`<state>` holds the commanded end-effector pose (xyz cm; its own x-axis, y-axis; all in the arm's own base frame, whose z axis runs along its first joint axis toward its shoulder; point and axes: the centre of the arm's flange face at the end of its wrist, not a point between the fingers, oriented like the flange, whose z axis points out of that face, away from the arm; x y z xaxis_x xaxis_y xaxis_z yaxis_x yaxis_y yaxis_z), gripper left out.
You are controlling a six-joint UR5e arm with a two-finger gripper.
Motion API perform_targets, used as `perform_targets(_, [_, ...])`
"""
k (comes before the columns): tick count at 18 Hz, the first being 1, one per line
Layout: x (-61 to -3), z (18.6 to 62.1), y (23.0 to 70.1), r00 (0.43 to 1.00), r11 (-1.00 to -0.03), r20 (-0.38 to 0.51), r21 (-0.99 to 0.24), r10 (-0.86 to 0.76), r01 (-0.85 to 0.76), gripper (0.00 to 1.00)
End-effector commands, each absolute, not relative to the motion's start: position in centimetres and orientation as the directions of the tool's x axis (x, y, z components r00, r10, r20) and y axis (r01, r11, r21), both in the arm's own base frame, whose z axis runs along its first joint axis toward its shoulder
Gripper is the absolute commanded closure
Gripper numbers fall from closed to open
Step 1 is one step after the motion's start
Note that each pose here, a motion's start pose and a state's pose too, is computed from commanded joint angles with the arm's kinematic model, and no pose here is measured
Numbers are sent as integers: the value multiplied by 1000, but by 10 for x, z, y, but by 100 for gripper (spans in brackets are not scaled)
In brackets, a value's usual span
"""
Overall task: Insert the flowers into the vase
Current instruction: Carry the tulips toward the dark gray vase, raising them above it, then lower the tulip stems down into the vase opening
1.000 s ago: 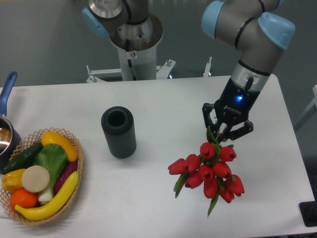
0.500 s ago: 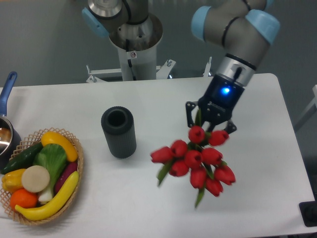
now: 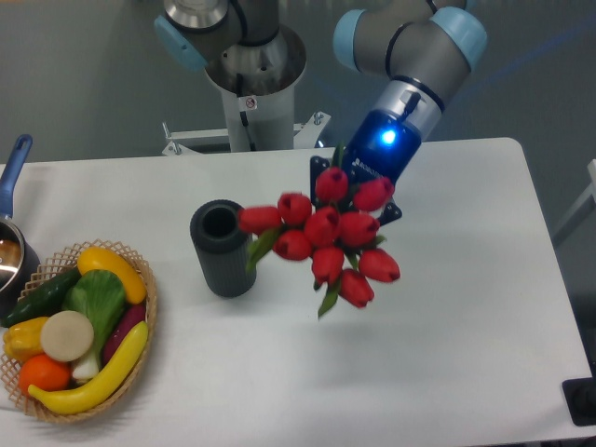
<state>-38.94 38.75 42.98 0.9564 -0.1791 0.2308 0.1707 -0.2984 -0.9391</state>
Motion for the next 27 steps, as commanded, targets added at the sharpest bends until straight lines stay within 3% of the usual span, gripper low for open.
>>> perform_targets(12, [-311,407,377,940,-232,185,-965,-285,119,94])
perform_targets(27, [-286,360,382,926,-236,161,-968,-341,82,92])
